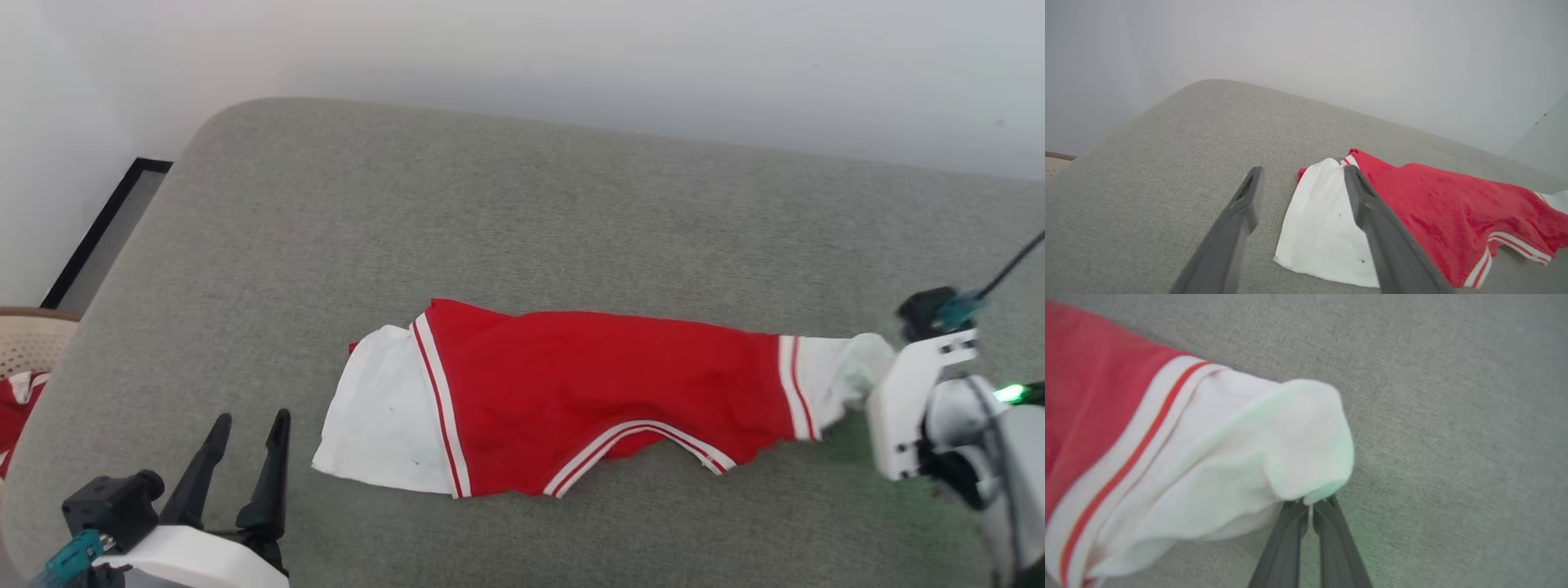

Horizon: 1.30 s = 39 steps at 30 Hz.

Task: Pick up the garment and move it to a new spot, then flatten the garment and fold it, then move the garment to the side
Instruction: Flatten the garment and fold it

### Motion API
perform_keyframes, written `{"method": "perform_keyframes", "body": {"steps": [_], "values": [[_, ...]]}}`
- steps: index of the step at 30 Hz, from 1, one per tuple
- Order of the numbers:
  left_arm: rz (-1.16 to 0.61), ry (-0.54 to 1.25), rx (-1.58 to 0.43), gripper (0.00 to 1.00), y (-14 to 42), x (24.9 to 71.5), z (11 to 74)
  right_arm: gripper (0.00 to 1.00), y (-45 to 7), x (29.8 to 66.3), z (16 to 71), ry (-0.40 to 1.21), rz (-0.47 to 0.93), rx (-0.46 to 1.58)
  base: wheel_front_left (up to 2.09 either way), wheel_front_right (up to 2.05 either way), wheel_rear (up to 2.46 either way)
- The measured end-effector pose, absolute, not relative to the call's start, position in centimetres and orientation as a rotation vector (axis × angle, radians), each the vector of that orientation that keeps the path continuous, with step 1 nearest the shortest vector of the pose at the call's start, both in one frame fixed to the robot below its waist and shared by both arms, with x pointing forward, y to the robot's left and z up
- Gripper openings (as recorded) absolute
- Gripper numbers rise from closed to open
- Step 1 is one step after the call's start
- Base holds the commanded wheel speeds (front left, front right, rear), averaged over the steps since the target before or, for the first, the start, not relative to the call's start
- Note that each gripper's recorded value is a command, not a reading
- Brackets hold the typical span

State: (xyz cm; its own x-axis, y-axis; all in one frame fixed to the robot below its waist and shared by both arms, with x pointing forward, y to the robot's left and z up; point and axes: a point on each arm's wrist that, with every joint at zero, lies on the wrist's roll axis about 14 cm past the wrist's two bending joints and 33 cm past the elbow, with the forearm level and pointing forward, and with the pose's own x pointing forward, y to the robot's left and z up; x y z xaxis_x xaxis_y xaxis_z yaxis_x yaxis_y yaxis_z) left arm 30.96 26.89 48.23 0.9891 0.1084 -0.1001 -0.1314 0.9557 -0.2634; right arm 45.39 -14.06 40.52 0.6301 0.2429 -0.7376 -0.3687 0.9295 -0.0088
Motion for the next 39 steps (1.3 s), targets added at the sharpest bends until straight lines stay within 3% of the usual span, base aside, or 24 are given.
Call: {"method": "perform_keyframes", "body": {"steps": [10,11,12,13,14,26,39], "values": [[0.084,0.088,-0.27,1.0,26.3,31.8,48.2,0.0,-18.9,42.1,40.0,0.907,0.267,-0.124,0.0,0.0,0.0],[0.079,0.093,-0.27,1.0,26.1,31.9,48.0,0.26,-19.0,42.0,39.9,0.904,0.259,-0.106,0.0,0.0,0.0],[0.069,0.1,-0.271,1.0,25.9,32.0,47.9,0.26,-19.1,41.9,39.8,0.902,0.253,-0.098,0.0,0.0,0.0],[0.06,0.111,-0.271,1.0,25.7,32.1,47.6,0.86,-19.2,41.7,39.5,0.906,0.249,-0.101,0.0,0.0,0.0],[0.053,0.124,-0.271,1.0,25.5,32.1,47.3,1.0,-19.2,41.5,39.4,0.908,0.246,-0.101,0.0,0.0,0.0],[-0.083,0.349,-0.218,1.0,23.7,34.2,44.4,1.0,-20.4,41.6,42.6,0.8,0.196,-0.058,0.0,0.0,0.0],[-0.158,0.705,-0.189,1.0,23.0,35.0,40.3,1.0,-22.1,41.9,51.2,0.374,0.06,0.059,0.0,0.0,0.0]]}}
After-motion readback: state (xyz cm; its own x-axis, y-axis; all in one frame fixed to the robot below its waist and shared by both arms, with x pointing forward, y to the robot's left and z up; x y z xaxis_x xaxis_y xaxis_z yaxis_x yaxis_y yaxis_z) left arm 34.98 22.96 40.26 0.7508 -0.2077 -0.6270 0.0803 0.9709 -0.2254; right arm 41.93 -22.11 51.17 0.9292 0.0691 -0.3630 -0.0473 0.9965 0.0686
